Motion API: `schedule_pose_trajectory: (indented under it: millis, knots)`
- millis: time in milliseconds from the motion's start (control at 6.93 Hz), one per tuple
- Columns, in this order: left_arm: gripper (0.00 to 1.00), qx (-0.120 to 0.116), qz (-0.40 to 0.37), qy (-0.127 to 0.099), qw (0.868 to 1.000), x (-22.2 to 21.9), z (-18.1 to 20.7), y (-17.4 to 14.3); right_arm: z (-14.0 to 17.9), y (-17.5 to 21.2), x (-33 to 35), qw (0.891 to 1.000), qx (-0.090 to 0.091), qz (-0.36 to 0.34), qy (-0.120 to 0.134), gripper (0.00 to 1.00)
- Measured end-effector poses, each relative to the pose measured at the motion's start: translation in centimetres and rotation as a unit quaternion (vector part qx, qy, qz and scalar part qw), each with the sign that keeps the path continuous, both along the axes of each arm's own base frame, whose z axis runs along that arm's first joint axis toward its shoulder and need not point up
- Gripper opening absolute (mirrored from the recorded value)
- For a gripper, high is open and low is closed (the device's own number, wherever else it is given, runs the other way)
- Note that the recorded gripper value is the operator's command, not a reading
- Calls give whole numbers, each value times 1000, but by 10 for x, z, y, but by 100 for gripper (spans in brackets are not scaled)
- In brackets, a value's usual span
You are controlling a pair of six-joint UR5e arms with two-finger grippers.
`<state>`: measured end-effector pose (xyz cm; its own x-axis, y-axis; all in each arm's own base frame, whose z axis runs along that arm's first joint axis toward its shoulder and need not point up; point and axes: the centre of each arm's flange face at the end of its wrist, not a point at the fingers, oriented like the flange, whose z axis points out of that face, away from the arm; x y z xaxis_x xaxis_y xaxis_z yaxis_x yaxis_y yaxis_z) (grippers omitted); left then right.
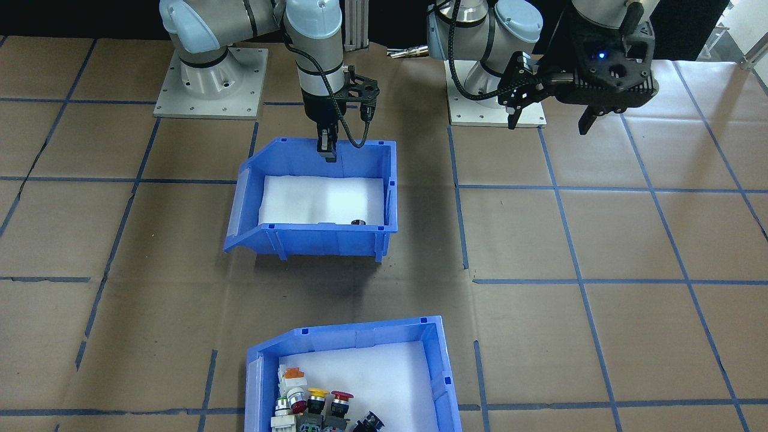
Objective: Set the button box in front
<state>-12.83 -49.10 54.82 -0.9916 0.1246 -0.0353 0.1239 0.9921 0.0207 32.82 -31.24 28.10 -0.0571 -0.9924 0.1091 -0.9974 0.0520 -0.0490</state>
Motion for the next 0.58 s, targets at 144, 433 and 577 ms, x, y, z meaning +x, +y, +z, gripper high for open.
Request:
schedule_pose_trajectory:
  millis: [144,433,577]
  knots:
    - [100,-11,-5,5,1000,-1,-11,8,-4,2,6,1000,-4,2,1,2]
    - [100,-31,-4,27,999,-3,-24,15,-5,2,7,1000,-15,9,14,4]
    - [100,-33,-4,35,999,-4,-25,16,-6,2,7,1000,-16,13,18,40]
